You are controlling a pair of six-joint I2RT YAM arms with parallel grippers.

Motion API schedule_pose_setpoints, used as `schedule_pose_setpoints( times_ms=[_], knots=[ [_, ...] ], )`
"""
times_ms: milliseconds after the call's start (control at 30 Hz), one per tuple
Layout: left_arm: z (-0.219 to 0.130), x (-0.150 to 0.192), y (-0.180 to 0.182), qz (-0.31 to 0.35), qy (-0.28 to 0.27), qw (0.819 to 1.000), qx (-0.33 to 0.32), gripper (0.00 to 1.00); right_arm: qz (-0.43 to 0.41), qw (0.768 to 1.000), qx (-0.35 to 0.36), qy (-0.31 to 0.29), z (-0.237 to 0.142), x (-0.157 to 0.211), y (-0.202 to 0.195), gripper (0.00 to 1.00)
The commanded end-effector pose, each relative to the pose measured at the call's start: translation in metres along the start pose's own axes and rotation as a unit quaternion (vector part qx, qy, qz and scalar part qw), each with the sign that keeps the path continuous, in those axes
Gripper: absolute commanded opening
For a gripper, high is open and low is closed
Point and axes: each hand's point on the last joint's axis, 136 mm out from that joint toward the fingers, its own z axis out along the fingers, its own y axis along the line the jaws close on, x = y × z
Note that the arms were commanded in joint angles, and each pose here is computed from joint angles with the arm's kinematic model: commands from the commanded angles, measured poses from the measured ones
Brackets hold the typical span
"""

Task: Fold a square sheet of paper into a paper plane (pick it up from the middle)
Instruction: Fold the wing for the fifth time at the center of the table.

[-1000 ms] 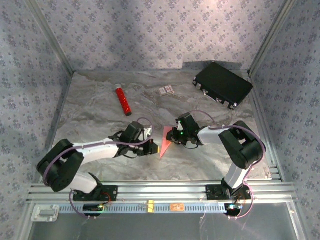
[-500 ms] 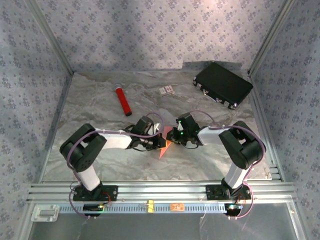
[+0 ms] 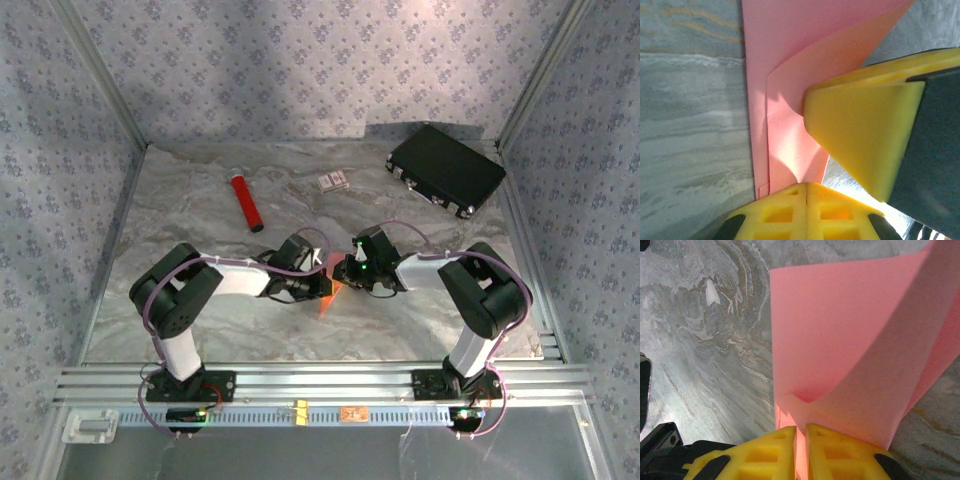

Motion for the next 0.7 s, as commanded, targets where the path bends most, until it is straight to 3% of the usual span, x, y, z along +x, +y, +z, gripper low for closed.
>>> schedule_pose_setpoints(
  times_ms=[0, 367, 667],
  knots=[
    [0.007, 0.031, 0.041, -0.008, 0.045, 0.996, -0.072, 0.00, 0.030, 0.997, 0.065, 0.022, -0.003, 0.020, -0.037, 0.16],
    [-0.006, 0.078, 0.061, 0.026, 0.111, 0.992, -0.058, 0.00, -0.032, 0.998, 0.031, -0.041, -0.059, -0.004, -0.004, 0.18],
    [-0.007, 0.077, 0.063, 0.025, 0.115, 0.991, -0.055, 0.00, -0.075, 0.997, 0.002, -0.013, -0.044, 0.020, 0.017, 0.13]
  ],
)
